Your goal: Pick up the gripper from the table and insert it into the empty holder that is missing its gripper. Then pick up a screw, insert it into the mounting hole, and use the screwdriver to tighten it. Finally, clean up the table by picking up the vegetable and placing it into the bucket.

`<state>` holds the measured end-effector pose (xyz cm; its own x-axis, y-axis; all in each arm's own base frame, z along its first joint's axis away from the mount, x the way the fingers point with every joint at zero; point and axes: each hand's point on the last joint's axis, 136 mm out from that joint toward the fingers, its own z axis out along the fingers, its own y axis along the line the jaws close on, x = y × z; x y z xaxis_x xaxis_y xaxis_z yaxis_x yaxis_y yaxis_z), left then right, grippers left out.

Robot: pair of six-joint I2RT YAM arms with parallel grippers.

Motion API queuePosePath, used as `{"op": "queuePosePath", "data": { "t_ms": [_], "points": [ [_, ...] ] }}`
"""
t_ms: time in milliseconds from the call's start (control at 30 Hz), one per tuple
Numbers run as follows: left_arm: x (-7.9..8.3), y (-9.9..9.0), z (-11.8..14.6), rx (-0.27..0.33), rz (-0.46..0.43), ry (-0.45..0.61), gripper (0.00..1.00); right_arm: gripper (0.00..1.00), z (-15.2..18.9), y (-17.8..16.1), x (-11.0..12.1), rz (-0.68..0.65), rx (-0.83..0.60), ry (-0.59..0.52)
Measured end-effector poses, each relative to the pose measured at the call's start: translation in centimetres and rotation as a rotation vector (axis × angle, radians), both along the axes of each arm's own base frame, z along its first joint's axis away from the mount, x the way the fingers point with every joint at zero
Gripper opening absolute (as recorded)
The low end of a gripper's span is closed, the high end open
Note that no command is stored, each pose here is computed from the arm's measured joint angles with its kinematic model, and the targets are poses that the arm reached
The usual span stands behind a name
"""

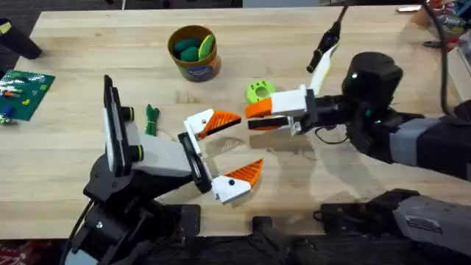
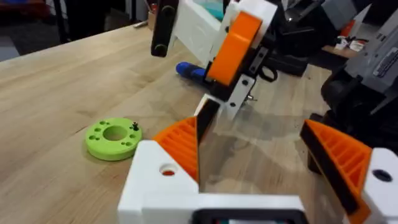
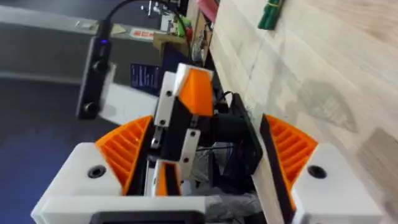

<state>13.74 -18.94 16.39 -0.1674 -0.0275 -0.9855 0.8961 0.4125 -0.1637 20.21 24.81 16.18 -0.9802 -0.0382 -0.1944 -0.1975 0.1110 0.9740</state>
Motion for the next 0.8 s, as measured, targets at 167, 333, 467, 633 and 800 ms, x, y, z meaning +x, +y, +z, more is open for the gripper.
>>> {"op": "queuePosePath", "data": {
  "t_ms": [167, 333, 467, 633, 800],
  "points": [
    [0.0, 0.0, 0.0, 0.0, 0.0, 0.0, 0.984, 0.993, -1.4, 0.5, 0.4, -0.011, -0.021, 0.027],
    [0.0, 0.0, 0.0, 0.0, 0.0, 0.0, 0.984, 0.993, -2.1, 1.1, 1.2, -0.011, -0.019, 0.027],
    [0.0, 0.0, 0.0, 0.0, 0.0, 0.0, 0.984, 0.975, -1.9, 3.1, 1.4, 0.05, -0.015, 0.034],
    [0.0, 0.0, 0.0, 0.0, 0.0, 0.0, 0.984, 0.876, -0.5, 4.9, 1.5, 0.123, 0.011, 0.003],
    [0.0, 0.0, 0.0, 0.0, 0.0, 0.0, 0.984, 0.811, -0.5, 4.8, 1.4, 0.129, 0.013, 0.012]
  ]
}}
